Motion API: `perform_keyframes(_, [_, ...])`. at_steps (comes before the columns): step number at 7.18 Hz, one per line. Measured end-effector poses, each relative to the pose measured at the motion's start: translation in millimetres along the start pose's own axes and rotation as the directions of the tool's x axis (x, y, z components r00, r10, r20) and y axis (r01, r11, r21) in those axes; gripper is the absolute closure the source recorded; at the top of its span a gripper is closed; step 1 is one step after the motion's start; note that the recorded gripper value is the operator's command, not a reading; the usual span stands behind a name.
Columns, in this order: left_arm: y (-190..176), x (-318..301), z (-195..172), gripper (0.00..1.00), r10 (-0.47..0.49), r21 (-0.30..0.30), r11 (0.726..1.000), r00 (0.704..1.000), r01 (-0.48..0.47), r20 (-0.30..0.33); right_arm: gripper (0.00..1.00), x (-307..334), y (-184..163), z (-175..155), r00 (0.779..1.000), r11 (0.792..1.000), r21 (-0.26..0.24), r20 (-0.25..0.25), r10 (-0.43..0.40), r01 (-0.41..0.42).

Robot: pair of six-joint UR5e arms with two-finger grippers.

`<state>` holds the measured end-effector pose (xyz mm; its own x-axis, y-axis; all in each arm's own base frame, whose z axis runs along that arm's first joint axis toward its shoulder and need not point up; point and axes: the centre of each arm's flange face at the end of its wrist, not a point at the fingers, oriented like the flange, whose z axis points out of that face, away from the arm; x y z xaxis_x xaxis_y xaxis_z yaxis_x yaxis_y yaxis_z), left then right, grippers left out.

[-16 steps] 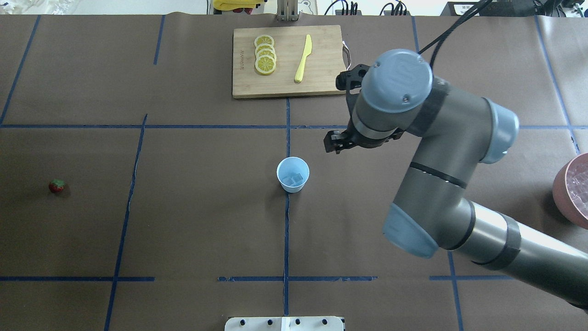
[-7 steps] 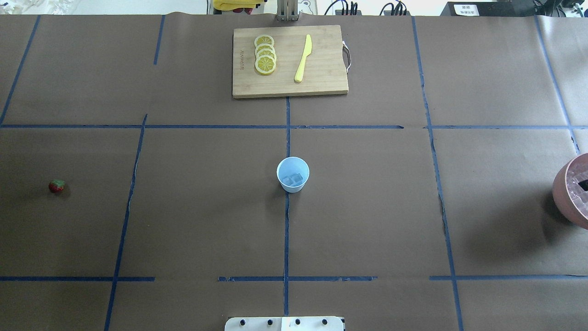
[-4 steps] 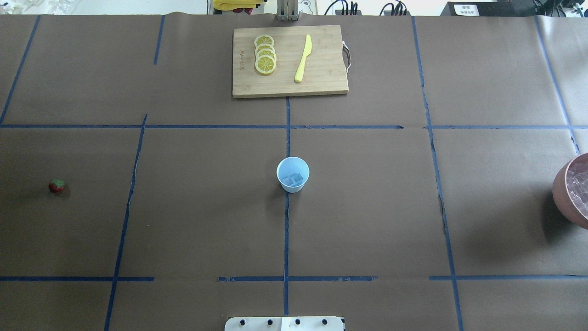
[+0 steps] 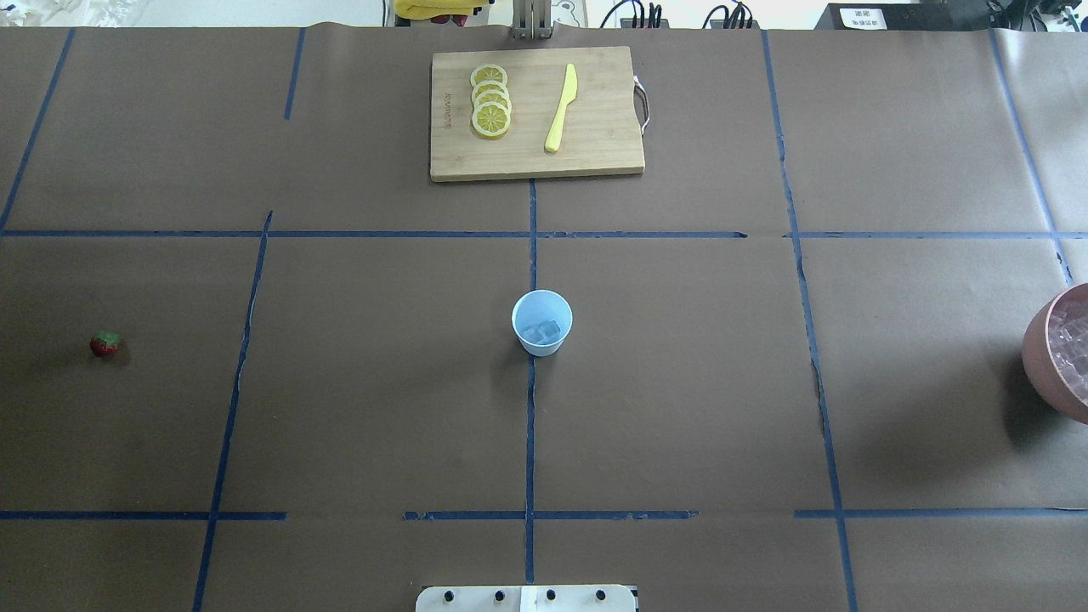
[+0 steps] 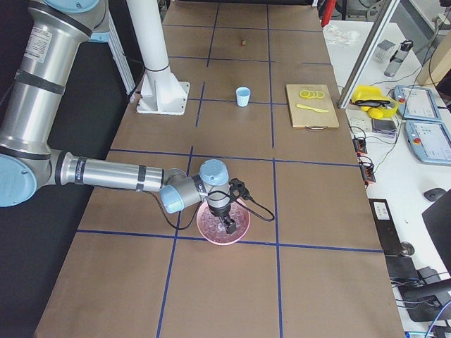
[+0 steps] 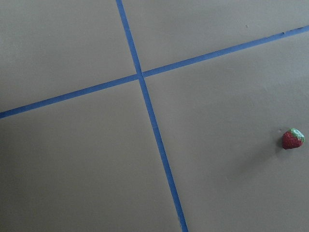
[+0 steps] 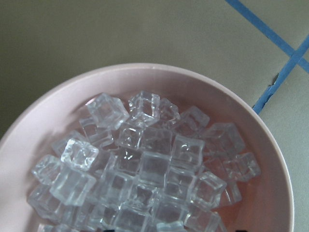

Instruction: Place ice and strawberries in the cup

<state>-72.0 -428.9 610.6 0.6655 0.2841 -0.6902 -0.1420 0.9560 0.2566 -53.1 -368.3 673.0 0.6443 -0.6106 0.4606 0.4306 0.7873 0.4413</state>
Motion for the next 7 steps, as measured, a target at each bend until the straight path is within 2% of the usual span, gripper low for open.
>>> perform_keyframes(1, [0,0,0,0.00,0.000,0.000,1.000,1.000,0.000,0.000,0.77,1,2,1,1.000,1.000,-0.004,-0.001,-0.001,0.001])
perform_keyframes(2, [0,0,-1,0.00,0.000,0.001,1.000,1.000,0.000,0.000,0.97,1,3,1,1.000,1.000,-0.007,-0.002,0.001,-0.001])
perform_keyframes(5, [-2,4,-4,0.00,0.007,0.007,1.000,1.000,-0.007,0.002,1.00,0,4,-1,1.000,1.000,-0.006,0.001,0.003,-0.003])
perform_keyframes(7, [-3,6,-6,0.00,0.011,0.012,1.000,1.000,-0.011,0.003,1.00,3,0,-12,1.000,1.000,0.017,0.002,0.017,-0.017])
